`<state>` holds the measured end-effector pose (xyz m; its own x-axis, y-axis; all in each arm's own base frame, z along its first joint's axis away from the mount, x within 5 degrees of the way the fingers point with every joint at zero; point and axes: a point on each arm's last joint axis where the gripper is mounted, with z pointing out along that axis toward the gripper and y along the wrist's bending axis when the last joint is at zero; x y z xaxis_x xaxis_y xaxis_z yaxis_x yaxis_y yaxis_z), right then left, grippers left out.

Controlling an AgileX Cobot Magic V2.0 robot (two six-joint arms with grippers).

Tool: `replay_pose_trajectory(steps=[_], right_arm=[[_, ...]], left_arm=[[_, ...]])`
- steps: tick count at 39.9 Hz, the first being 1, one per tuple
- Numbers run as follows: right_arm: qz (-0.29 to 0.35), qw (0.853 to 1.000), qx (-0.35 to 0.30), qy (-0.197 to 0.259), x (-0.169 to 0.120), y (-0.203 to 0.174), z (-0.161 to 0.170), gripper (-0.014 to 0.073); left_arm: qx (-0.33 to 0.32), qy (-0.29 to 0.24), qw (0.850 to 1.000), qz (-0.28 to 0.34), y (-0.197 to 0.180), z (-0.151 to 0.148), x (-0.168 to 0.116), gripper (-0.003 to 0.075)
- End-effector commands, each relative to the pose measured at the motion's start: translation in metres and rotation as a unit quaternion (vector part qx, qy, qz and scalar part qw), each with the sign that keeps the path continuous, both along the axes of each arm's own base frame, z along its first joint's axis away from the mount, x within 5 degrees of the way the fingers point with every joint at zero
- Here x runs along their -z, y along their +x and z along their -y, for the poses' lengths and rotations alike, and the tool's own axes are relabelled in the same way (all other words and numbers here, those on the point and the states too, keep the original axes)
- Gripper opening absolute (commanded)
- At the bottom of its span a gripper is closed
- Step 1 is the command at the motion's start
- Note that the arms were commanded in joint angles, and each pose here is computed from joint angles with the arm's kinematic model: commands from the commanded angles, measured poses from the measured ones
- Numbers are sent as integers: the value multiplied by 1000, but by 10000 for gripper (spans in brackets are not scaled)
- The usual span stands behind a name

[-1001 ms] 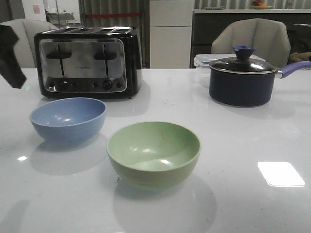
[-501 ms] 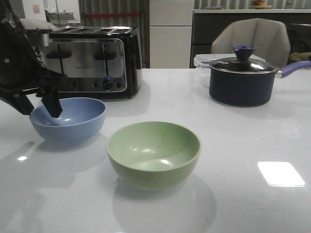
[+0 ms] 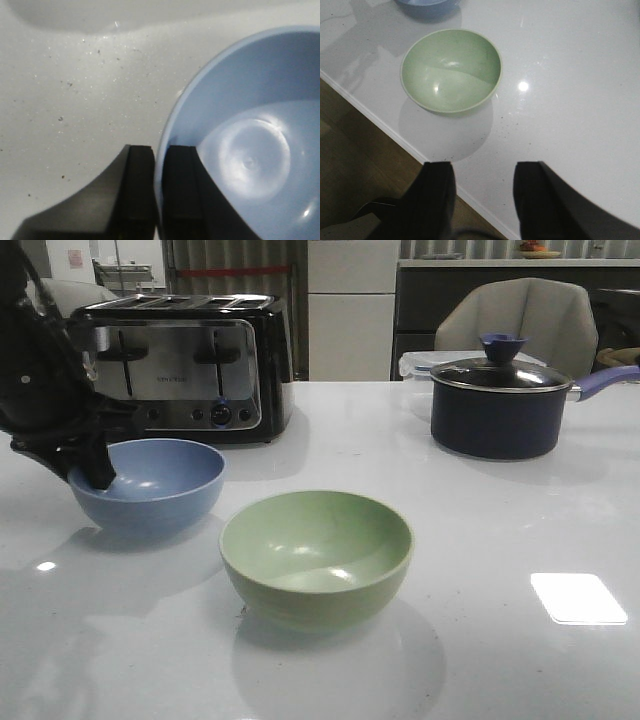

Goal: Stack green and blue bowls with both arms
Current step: 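Lower the left gripper and grasp the light blue bowl's rim, then lift the blue bowl with the left gripper over the green bowl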

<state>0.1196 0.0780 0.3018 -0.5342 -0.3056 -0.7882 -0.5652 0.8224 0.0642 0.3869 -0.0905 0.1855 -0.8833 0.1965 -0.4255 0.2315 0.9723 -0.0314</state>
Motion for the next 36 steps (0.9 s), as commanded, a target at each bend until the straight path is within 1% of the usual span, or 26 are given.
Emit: replay_pose_trajectory(steps=[1,8,13,16,19,24,29,36], right_arm=[[44,999,3,23,-14,3,-1,406],[44,999,3,23,-14,3,-1,406],[44,999,3,23,-14,3,-1,406],[44,999,3,23,-14,3,-1,406],[44,999,3,23,-14,3,-1,406],[44,999,3,23,-14,3,-1,406],[44,999,3,23,-14,3,-1,406],[44,999,3,23,-14,3,-1,406]], left_arm=[[4,-7,999,42,-3,0,-42,93],[10,-19,998,62,-17,4,-80,93],[23,-40,995,87,-33,13,-109,93],[42,-56,993,94,-43,23,-120,93],[76,-76,990,87,-53,36,-126,93],[128,-108,983,76,-66,63,-128,93],[163,-112,977,75,-77,88,-127,93],[195,-117,971,78,-85,115,-119,93]])
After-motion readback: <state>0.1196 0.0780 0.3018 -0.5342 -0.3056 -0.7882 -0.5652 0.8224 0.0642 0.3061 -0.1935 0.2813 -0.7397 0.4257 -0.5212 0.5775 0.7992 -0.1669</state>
